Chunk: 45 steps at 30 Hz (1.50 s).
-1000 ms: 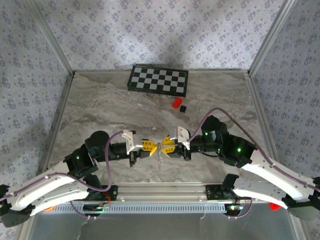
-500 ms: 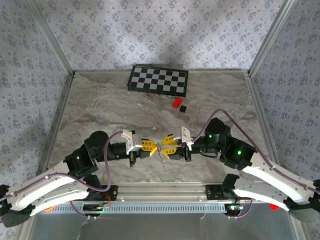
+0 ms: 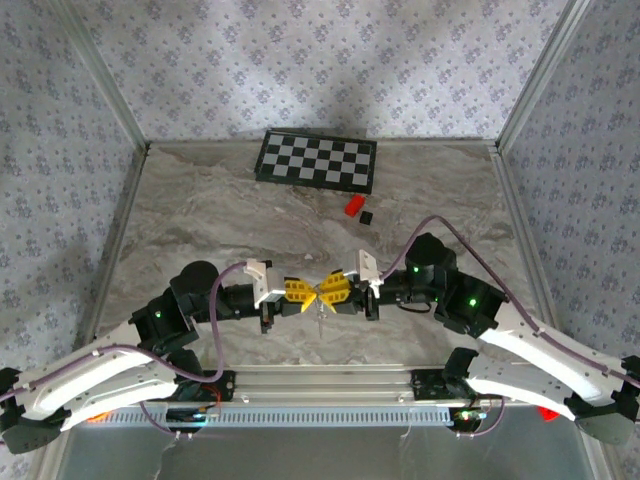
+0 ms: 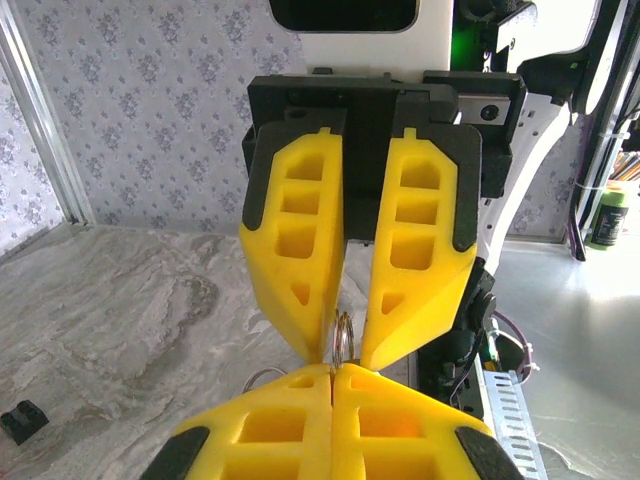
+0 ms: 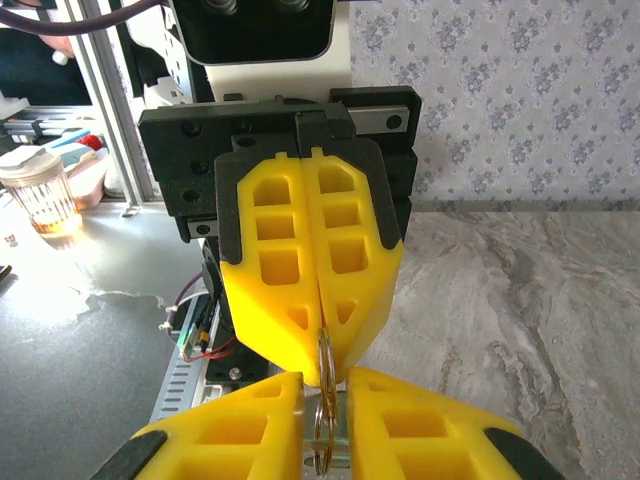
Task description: Put the keys on the keyring
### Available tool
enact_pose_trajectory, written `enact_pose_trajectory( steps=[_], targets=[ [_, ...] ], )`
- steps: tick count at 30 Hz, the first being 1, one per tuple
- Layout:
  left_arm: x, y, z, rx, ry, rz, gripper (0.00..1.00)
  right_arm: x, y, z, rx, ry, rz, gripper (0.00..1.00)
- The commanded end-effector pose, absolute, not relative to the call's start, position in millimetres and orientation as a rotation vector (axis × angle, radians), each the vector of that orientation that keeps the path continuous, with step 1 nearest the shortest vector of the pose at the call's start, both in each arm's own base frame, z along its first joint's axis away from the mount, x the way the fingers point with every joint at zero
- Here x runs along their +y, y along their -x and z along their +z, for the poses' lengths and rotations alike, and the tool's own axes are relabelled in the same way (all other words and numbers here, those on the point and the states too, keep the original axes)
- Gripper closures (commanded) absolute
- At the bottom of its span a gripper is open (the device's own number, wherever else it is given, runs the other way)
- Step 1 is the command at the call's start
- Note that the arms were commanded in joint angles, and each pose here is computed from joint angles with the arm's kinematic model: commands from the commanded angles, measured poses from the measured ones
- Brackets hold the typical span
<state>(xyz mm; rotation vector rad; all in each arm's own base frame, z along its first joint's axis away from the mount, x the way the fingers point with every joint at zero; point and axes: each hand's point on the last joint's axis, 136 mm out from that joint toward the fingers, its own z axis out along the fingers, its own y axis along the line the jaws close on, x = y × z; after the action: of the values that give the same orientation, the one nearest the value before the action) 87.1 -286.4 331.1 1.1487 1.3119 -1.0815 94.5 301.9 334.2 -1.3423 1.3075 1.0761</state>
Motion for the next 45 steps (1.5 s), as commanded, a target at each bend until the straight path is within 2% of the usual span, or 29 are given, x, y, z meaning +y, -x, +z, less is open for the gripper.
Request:
enact_pose_trajectory(
  steps=[1, 7, 14, 18, 19, 31, 34, 37, 41, 45],
  targets=[
    [-286.3, -81.4, 354.0, 1.227, -1.124, -1.122, 1.0, 299.4, -95.4, 337.8, 1.293, 1.317, 1.081, 0.8],
    [-286.6, -80.7, 357.4, 1.219, -1.121, -1.129, 1.0, 300.5, -95.6, 337.6, 1.284, 1.329, 1.077, 1.0],
    [-288.2, -83.9, 349.2, 1.264, -1.131, -1.113, 1.0, 292.8, -95.2, 340.3, 1.288, 1.365, 0.999, 1.0],
    [-286.7, -89.1, 338.1, 1.342, -1.168, -1.05, 0.82, 288.3, -99.9, 338.1, 1.329, 1.419, 0.912, 1.0],
    [-286.2, -88.8, 336.7, 1.357, -1.182, -1.042, 0.81, 288.4, -100.5, 336.0, 1.344, 1.44, 0.896, 1.0],
    [-289.3, -96.4, 326.7, 1.4, -1.233, -0.961, 0.77, 294.7, -98.7, 332.5, 1.38, 1.504, 0.869, 1.0],
    [-293.3, -95.7, 328.6, 1.392, -1.245, -0.971, 0.77, 295.1, -97.4, 330.3, 1.386, 1.509, 0.864, 1.0],
    [-294.7, -95.7, 330.2, 1.393, -1.257, -0.968, 0.87, 295.6, -96.4, 326.2, 1.4, 1.519, 0.859, 1.0],
    [-296.0, -95.8, 332.1, 1.39, -1.255, -0.974, 0.88, 296.4, -93.4, 318.5, 1.412, 1.545, 0.846, 1.0],
    [-295.2, -95.1, 333.7, 1.391, -1.248, -0.983, 1.0, 297.5, -89.4, 313.7, 1.409, 1.569, 0.838, 1.0]
  ],
)
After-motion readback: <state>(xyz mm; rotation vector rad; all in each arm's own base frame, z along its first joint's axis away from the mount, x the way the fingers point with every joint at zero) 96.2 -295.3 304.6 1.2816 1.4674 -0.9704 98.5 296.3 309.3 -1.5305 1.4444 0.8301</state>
